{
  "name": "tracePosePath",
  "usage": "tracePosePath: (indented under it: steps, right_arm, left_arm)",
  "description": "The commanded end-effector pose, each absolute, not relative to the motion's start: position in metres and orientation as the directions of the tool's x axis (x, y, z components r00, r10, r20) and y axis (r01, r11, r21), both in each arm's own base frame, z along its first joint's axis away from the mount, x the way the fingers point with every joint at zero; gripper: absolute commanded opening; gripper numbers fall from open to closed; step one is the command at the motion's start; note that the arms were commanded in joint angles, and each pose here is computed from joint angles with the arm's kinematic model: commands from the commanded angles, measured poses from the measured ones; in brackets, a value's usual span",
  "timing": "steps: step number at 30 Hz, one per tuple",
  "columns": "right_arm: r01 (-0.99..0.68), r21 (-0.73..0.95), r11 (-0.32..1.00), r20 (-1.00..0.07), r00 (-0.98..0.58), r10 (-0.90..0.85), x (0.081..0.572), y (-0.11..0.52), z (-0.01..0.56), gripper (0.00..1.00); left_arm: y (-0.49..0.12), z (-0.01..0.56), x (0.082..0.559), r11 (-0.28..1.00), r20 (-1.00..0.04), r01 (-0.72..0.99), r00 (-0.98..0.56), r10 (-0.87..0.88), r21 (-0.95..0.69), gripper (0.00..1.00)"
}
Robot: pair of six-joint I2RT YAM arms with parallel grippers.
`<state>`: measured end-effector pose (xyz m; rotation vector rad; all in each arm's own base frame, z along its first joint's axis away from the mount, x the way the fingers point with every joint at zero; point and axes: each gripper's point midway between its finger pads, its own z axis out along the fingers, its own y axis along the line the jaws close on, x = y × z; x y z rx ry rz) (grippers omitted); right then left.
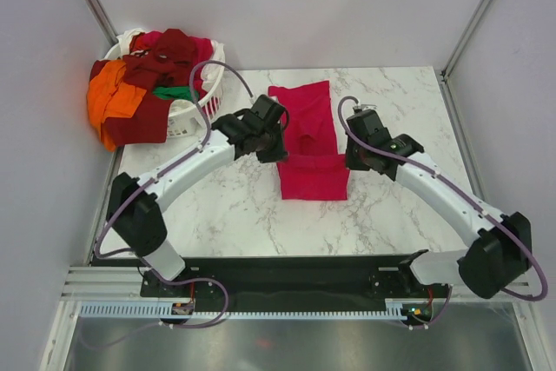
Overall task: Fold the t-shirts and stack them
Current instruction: Fold the tshirt
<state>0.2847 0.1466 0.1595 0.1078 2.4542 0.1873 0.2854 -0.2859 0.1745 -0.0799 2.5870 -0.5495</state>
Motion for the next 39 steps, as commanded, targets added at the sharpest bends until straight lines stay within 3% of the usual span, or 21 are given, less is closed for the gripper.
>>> tracePosePath:
  steps: [1,19,27,30,31,33,34,35,36,39]
  right_arm:
    - [-0.048,0.176,0.983,-0.672,-0.736,0.084,0.322,0.159,0.18,0.0]
    - [0.017,0.153,0.988,-0.601,-0.792,0.106,0.432,0.159,0.129,0.0]
    - [0.061,0.148,0.987,-0.56,-0.817,0.135,0.461,0.157,0.101,0.0]
    - [0.072,0.151,0.986,-0.533,-0.834,0.143,0.468,0.157,0.085,0.17]
    - [0.068,0.154,0.986,-0.532,-0.835,0.14,0.471,0.157,0.083,0.51]
    - [0.058,0.153,0.986,-0.54,-0.831,0.133,0.481,0.16,0.083,0.75]
    - [0.063,0.147,0.987,-0.539,-0.832,0.133,0.482,0.157,0.084,0.84]
    - [0.067,0.141,0.988,-0.56,-0.817,0.135,0.487,0.154,0.095,0.87]
    - [0.065,0.133,0.989,-0.573,-0.809,0.13,0.488,0.153,0.102,0.89]
    - [0.087,0.094,0.992,-0.627,-0.768,0.127,0.482,0.137,0.134,0.95]
  left_arm:
    - [-0.296,0.179,0.311,0.913,-0.472,0.137,-0.879,-0.068,-0.385,0.02]
    - [-0.27,0.162,0.412,0.912,-0.441,0.057,-0.886,-0.141,-0.407,0.02]
    - [-0.269,0.125,0.453,0.905,-0.385,0.057,-0.915,-0.122,-0.421,0.02]
    - [-0.272,0.103,0.469,0.901,-0.365,0.068,-0.925,-0.104,-0.429,0.17]
    - [-0.27,0.099,0.472,0.903,-0.354,0.061,-0.93,-0.104,-0.426,0.25]
    - [-0.268,0.098,0.485,0.891,-0.351,0.053,-0.928,-0.122,-0.451,0.39]
    - [-0.268,0.093,0.487,0.889,-0.341,0.053,-0.932,-0.119,-0.455,0.62]
    - [-0.267,0.098,0.489,0.886,-0.352,0.064,-0.929,-0.115,-0.46,0.91]
    - [-0.266,0.105,0.491,0.886,-0.371,0.075,-0.922,-0.113,-0.457,0.98]
    - [-0.255,0.133,0.49,0.901,-0.433,0.085,-0.893,-0.12,-0.425,1.0]
